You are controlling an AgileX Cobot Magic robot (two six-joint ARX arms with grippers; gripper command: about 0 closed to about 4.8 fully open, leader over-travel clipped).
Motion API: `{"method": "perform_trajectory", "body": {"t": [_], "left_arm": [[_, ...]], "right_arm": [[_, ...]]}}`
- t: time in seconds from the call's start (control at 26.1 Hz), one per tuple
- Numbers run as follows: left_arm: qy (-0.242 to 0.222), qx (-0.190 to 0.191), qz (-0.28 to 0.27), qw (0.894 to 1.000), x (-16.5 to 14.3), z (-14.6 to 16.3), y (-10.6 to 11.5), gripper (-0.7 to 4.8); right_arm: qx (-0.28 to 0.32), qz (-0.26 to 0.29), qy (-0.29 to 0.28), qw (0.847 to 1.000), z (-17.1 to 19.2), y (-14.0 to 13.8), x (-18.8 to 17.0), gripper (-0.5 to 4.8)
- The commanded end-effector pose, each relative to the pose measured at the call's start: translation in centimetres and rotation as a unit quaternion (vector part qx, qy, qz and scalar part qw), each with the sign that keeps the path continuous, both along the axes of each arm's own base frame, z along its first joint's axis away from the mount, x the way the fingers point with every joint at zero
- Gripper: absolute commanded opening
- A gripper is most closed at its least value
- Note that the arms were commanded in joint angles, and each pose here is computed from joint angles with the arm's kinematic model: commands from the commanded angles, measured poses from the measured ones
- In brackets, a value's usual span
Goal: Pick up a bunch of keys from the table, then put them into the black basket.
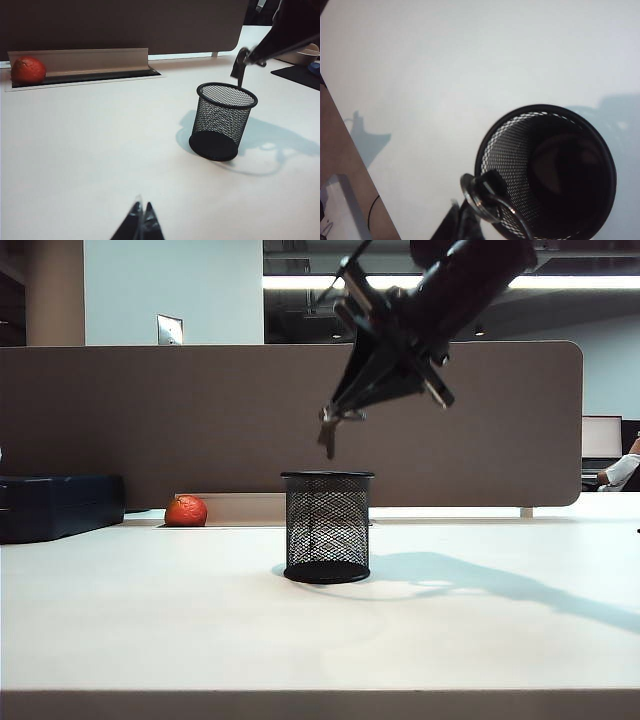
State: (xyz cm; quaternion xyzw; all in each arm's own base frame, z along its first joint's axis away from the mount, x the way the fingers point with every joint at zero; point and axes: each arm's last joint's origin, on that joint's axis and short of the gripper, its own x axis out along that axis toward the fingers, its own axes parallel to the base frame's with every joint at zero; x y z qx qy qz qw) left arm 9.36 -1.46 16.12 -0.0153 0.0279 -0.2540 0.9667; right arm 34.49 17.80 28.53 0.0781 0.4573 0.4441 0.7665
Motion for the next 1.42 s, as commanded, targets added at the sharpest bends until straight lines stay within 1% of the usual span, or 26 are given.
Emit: {"method": "perform_trajectory", "body": {"t": [0.04,0.38,0.73,0.77,0.8,0.88,0.92,0.96,1.26,1.3,1.34,1.42], "left_arm": [[-0.007,0.001,0.000,1.000,0.0,0.2,0.0,-0.06],[-0.007,0.001,0.000,1.000,0.0,0.2,0.0,-0.06],[-0.007,0.001,0.000,1.000,0.0,0.2,0.0,-0.06],[-0.007,0.001,0.000,1.000,0.0,0.2,0.0,-0.06],[-0.007,0.001,0.000,1.000,0.0,0.2,0.0,-0.06],[-0.007,0.001,0.000,1.000,0.0,0.2,0.0,-0.06],[-0.007,0.001,0.000,1.000,0.0,0.2,0.0,-0.06],[-0.007,0.001,0.000,1.000,0.0,0.2,0.0,-0.06],[-0.007,0.001,0.000,1.000,0.0,0.2,0.0,-0.06],[-0.007,0.001,0.000,1.000,0.0,0.2,0.0,-0.06],[-0.007,0.001,0.000,1.000,0.0,0.2,0.0,-0.06],[-0.007,0.001,0.000,1.000,0.0,0.2,0.0,-0.06]], "right_arm": [[0.000,0.001,0.008,1.000,-0.6,0.2,0.4,-0.09],[-0.012,-0.001,0.028,1.000,-2.5,0.6,1.1,-0.09],[-0.012,-0.001,0.028,1.000,-2.5,0.6,1.1,-0.07],[-0.012,-0.001,0.028,1.000,-2.5,0.6,1.1,0.03],[-0.012,-0.001,0.028,1.000,-2.5,0.6,1.1,0.42],[-0.011,-0.004,0.032,0.999,-2.5,0.6,1.1,1.03],[-0.010,-0.008,0.036,0.999,-2.5,0.6,1.1,1.18],[-0.010,-0.008,0.037,0.999,-2.5,0.6,1.1,1.19],[-0.011,-0.008,0.038,0.999,-2.4,0.5,1.1,1.14],[-0.011,-0.009,0.039,0.999,-2.4,0.5,1.1,1.01],[-0.011,-0.009,0.039,0.999,-2.4,0.5,1.0,0.75],[-0.011,-0.008,0.038,0.999,-2.1,0.4,0.9,-0.05]]}}
